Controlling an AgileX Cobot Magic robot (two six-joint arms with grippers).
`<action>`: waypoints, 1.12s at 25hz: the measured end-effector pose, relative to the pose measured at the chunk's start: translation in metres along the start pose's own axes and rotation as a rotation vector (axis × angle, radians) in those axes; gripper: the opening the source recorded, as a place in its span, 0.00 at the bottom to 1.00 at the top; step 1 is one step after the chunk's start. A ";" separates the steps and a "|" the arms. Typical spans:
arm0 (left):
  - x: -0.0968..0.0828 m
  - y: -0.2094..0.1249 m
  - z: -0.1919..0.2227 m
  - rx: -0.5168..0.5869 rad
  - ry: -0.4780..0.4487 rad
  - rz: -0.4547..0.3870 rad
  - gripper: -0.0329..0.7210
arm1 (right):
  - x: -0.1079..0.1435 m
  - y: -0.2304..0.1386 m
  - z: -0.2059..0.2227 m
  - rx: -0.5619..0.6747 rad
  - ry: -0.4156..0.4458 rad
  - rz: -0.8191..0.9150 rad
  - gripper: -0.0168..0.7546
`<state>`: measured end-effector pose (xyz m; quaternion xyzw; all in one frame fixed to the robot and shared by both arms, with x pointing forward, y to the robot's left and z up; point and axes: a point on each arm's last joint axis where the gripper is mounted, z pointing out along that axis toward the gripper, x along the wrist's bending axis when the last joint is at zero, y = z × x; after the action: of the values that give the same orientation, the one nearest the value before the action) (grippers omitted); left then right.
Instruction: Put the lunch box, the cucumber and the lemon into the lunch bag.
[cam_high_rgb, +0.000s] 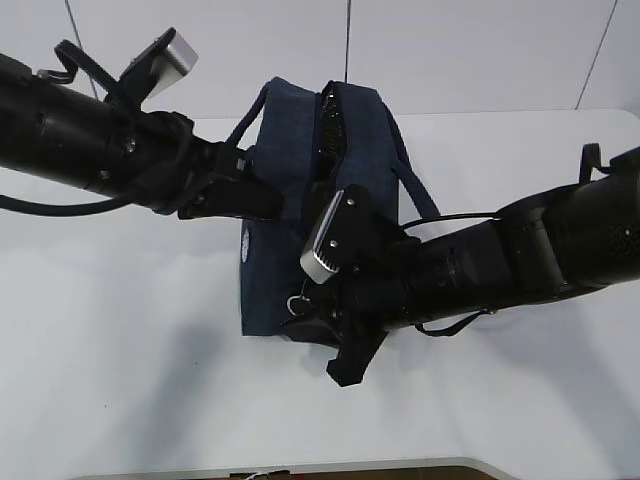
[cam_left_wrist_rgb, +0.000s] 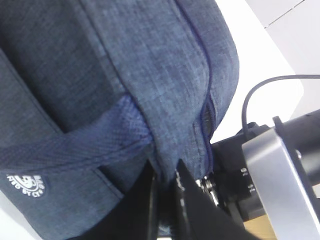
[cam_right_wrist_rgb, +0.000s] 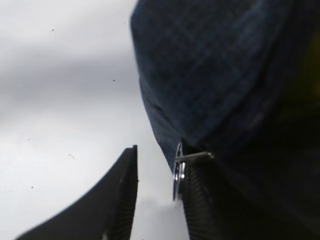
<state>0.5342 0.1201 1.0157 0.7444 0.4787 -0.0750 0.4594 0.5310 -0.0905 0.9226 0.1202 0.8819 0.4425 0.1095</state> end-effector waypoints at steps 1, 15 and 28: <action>0.000 0.000 0.000 0.000 0.000 0.000 0.03 | 0.000 0.000 0.000 0.001 -0.001 0.000 0.32; 0.000 0.000 0.000 0.000 0.000 0.000 0.03 | -0.003 -0.004 0.000 0.038 -0.038 0.020 0.20; 0.000 0.000 0.000 0.000 0.000 0.000 0.03 | -0.003 -0.004 0.000 0.040 -0.039 0.025 0.18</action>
<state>0.5342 0.1201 1.0157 0.7444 0.4787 -0.0750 0.4594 0.5339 -0.0938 0.9201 0.1418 0.8867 0.4238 0.1188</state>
